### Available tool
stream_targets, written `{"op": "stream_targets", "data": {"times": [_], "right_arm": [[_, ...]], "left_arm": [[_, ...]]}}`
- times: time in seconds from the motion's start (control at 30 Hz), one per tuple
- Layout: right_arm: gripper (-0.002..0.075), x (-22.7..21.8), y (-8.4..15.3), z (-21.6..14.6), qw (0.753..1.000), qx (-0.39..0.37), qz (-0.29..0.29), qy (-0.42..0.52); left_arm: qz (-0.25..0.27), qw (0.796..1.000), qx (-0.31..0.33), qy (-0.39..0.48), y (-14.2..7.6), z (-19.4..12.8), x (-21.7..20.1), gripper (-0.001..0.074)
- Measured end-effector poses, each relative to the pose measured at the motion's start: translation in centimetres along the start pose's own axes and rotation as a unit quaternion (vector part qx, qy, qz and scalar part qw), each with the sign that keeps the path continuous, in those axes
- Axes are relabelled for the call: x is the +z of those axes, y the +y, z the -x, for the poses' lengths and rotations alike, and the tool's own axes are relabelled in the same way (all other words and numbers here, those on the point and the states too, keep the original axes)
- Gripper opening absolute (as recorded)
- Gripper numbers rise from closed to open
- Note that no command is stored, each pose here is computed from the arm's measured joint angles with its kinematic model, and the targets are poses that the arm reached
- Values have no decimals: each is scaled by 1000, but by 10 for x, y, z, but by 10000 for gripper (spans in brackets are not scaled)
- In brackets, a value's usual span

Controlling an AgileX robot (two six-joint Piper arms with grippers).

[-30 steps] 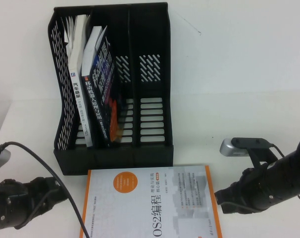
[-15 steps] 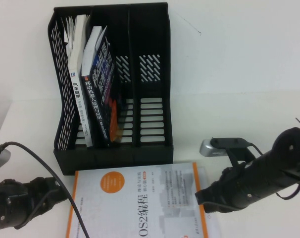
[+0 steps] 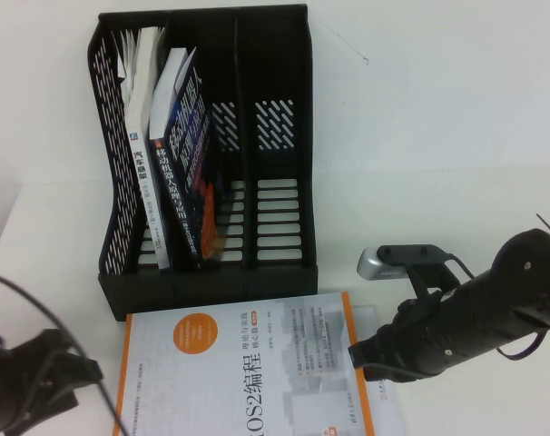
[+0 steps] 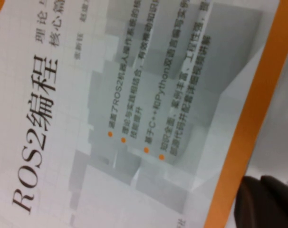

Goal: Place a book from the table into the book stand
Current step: Push book with right arm

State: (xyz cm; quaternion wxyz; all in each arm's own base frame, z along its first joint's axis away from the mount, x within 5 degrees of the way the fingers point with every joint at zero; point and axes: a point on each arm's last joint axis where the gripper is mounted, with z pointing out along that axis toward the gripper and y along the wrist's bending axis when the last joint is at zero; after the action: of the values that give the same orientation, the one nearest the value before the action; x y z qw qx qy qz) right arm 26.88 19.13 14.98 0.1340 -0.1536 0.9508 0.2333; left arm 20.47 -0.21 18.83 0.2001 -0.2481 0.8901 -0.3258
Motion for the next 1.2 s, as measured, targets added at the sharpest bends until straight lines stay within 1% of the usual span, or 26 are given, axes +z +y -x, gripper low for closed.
{"op": "stream_targets", "data": {"times": [0.1,0.27,0.33,0.5,0.6,0.7,1.0,1.07,1.2], "right_arm": [[2,0,1,1,1000,-10,8,-7],[2,0,4,3,1000,-13,22,-17],[2,1,4,3,999,-14,24,-17],[2,17,0,0,1000,-12,20,-4],[2,27,2,-2,1000,-23,18,3],[2,30,6,-1,999,-27,19,-2],[2,31,6,-1,1000,-24,20,-4],[2,31,6,-1,999,-25,20,-4],[2,31,6,-1,999,-27,19,-5]], "left_arm": [[-14,1000,-24,4,11,7,-2,342],[-25,999,-33,15,17,9,-2,346],[-24,999,-38,24,20,9,1,365],[-20,997,-51,46,25,9,8,468],[-23,997,-54,59,27,8,11,489],[-21,996,-56,63,29,8,14,495],[0,997,-58,52,35,16,19,499],[-2,997,-53,58,36,20,22,499],[-25,995,-44,91,35,27,30,499]]}}
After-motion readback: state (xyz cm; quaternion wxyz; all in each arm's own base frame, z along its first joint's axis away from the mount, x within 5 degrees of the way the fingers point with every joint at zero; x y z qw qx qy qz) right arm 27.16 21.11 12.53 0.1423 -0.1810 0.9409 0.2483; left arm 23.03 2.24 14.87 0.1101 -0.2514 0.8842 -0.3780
